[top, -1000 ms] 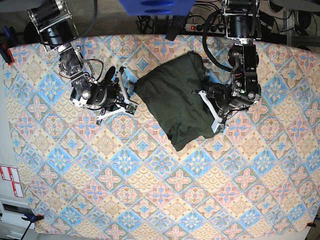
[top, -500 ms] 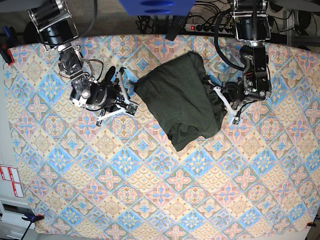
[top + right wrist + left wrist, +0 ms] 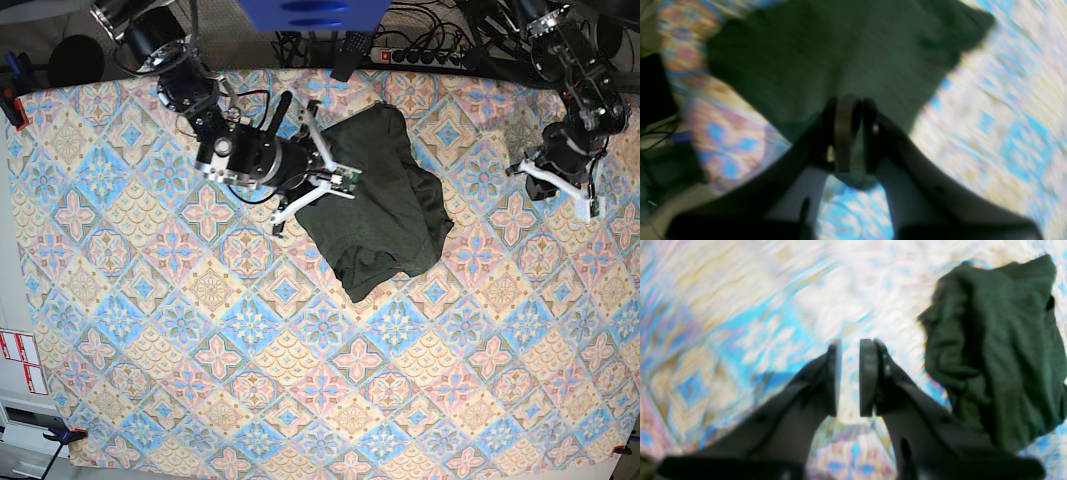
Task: Fold the T-shirt properly
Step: 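Release the left gripper and grasp the bundle's top with the right gripper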
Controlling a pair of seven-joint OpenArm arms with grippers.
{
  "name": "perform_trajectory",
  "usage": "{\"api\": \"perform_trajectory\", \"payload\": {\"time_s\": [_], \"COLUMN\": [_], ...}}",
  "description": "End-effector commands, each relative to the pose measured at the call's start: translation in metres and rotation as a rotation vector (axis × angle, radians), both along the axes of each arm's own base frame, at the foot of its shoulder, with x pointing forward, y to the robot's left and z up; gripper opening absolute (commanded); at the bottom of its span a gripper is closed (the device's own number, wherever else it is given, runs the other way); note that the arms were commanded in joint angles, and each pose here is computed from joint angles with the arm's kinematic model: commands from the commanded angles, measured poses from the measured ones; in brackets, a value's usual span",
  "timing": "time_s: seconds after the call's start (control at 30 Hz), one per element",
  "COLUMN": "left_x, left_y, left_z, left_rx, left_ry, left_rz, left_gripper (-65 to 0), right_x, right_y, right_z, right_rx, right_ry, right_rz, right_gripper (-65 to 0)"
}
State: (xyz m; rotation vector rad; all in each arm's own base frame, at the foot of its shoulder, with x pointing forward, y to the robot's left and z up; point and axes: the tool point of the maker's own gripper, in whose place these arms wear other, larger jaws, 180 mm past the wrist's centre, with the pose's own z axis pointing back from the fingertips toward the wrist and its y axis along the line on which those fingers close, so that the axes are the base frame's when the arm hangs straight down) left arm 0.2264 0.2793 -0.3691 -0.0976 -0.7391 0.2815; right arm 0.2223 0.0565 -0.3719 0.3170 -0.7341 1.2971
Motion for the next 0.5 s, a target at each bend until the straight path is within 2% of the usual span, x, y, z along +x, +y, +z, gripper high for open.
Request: {"api": "perform_trajectory", "payload": {"time_s": [0.0,0.27,0.47], "left_x": [0.0,-0.027,-0.03], "left_y": [0.008,0.031,0.032], "left_z": [0.016,0.019,0.02], "left_rx": [-0.028,-0.091,-0.114], "left_ry": [-0.072,-0.06,-0.061], "left_rz": [0.035,0.128,0.136], "left_gripper": [-55.5,-55.5,-55.5], "right_x": [0.007,-0.004,0.01], "right_y": [0.014,0.058,0.079], "right_z": [0.015,-0.005,-0.011], "right_rx": [0.058,0.116,0.122], "right_ry": [-0.031,0.104,0.141], "right_rz": [0.003,-0.008,-0.006], "right_gripper": [-60.1,-60.1,-60.2]}}
